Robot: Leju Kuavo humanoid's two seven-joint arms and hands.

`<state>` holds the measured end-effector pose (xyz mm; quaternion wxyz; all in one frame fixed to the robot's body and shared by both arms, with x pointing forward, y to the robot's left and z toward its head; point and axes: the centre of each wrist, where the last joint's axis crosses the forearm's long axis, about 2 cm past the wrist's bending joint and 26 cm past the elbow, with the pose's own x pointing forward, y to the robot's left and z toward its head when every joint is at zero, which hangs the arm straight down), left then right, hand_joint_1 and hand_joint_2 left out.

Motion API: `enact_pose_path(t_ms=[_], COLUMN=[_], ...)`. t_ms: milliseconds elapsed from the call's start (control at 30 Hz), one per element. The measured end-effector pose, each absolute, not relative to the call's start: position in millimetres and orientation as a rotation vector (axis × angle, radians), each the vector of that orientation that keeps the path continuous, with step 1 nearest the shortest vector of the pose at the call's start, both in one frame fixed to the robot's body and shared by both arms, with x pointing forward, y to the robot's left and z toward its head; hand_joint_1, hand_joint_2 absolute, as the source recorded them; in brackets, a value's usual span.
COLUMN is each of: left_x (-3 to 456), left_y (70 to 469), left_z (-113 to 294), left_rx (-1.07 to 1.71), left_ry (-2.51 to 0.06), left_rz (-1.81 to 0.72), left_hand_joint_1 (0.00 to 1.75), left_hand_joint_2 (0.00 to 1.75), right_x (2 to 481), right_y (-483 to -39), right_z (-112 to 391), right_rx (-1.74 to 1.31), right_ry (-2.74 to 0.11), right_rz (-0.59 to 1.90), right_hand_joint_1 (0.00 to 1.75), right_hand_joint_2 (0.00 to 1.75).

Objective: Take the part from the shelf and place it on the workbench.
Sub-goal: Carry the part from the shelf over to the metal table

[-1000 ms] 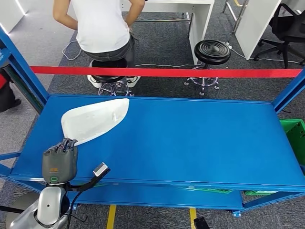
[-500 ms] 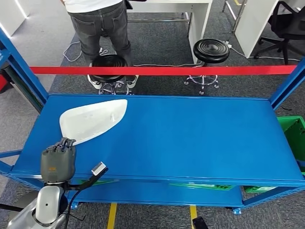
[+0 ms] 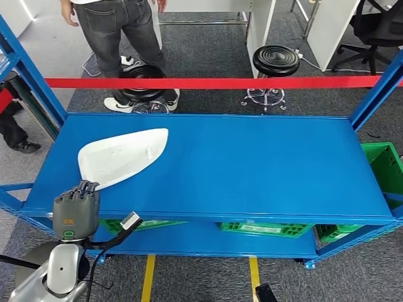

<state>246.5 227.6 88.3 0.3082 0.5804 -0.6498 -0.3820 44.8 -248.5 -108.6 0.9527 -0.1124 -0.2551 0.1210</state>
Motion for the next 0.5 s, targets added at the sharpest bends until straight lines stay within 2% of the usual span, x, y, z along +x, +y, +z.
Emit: enact_pose_path(t_ms=[500], left_x=[244.8], left_y=[228.5], left_z=[85.7], left_rx=[1.532], left_ry=[-1.709], left_rz=[-1.019], left_hand_joint_1=[1.75], left_hand_joint_2=[1.75], right_x=[45.5], right_y=[-248.2], right_z=[-108.5], right_rx=[-0.226], right_ry=[-0.518], right_rz=[0.24], right_hand_joint_1=[0.0], right_hand_joint_2=[1.75])
